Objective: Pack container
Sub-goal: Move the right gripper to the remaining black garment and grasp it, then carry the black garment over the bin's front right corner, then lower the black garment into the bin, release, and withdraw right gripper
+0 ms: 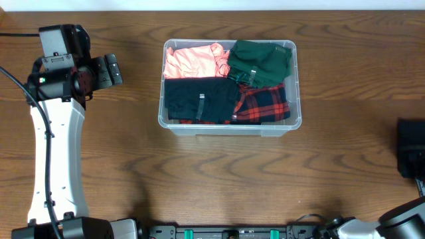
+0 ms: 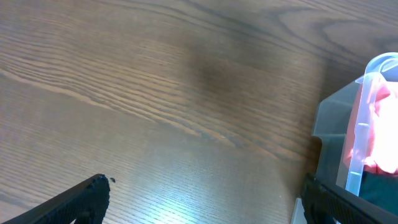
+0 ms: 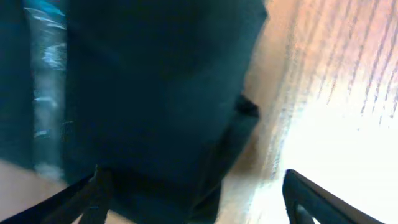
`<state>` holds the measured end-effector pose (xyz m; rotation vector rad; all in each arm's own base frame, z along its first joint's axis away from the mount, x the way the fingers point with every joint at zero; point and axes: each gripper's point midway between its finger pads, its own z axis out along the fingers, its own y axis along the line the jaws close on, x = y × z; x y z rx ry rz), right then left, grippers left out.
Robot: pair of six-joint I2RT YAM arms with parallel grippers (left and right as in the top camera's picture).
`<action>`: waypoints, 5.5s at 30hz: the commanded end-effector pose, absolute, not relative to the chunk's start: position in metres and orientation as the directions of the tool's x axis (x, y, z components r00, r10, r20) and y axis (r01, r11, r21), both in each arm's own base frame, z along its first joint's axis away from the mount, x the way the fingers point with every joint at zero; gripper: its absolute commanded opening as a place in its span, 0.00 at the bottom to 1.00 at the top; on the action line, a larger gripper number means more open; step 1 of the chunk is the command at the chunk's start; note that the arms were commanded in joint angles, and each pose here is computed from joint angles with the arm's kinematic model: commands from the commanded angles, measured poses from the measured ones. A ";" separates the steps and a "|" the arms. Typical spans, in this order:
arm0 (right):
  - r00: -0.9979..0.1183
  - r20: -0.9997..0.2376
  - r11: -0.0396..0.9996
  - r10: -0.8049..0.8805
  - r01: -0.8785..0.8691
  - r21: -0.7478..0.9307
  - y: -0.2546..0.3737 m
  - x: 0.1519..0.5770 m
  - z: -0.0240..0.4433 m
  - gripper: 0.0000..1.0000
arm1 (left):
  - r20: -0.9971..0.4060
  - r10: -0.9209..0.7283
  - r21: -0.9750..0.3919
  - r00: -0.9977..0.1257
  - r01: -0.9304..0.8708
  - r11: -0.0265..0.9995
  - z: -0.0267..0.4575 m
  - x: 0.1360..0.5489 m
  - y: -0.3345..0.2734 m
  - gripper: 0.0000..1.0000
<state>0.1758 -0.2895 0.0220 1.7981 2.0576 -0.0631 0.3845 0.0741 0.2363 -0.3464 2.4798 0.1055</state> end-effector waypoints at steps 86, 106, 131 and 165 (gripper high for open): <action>-0.767 -0.578 0.707 -0.276 -0.570 0.419 0.146 0.322 0.219 0.01 | -0.587 -0.235 -0.007 -0.775 -0.285 0.959 0.232 0.384 0.076 0.98; -0.755 -0.614 0.759 -0.230 -0.534 0.372 0.139 0.339 0.247 0.72 | -0.587 -0.235 -0.007 -0.775 -0.285 0.959 0.232 0.384 0.076 0.98; -0.896 -0.350 0.881 -0.273 -0.379 0.284 0.157 0.398 0.110 0.01 | -0.587 -0.235 -0.007 -0.775 -0.285 0.959 0.232 0.384 0.076 0.98; -0.682 -0.731 0.984 0.026 -0.110 0.137 0.028 0.429 0.307 0.99 | -0.587 -0.235 -0.007 -0.775 -0.285 0.959 0.232 0.384 0.076 0.98</action>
